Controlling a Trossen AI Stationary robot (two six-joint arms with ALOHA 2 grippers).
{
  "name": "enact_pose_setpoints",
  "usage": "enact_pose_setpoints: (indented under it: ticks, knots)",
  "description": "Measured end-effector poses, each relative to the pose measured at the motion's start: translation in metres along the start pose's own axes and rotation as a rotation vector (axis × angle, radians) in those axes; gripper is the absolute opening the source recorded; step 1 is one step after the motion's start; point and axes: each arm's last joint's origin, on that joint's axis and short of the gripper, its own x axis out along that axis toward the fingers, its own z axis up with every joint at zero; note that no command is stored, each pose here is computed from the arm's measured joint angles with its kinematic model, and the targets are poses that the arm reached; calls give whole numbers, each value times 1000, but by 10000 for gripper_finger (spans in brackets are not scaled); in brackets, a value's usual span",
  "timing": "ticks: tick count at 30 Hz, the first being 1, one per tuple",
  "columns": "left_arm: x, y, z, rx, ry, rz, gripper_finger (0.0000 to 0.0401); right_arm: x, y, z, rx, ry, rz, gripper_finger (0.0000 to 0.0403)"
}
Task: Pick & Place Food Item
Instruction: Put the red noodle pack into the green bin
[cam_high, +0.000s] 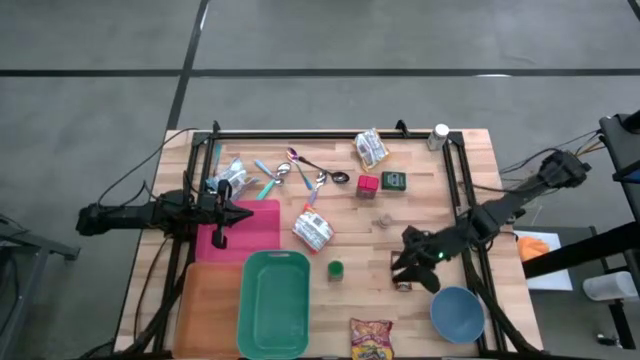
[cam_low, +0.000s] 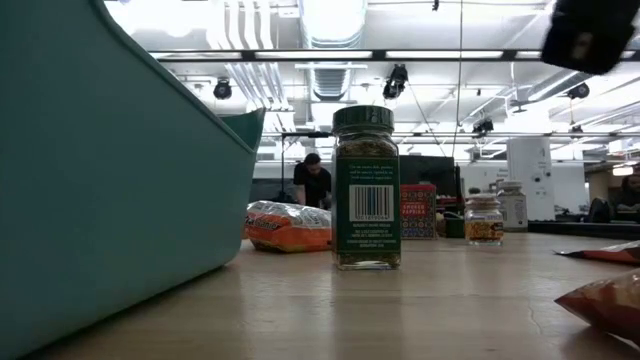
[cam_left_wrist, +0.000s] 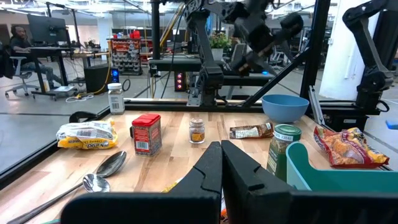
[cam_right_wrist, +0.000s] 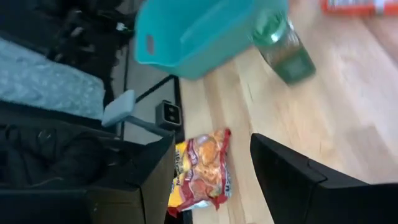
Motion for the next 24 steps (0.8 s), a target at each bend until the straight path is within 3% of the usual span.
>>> enact_pose_setpoints:
  ticks: [6,11,18,24]
  knots:
    - [0,0,0,0,0,0,0,20,8,-10,78,59,-109,206]
    - [0,0,0,0,0,0,0,30,15,-6,67,98,-240,206]
    - [0,0,0,0,0,0,0,51,23,-6,152,148,-292,206]
    - [0,0,0,0,0,0,0,73,28,-10,230,289,-283,206]
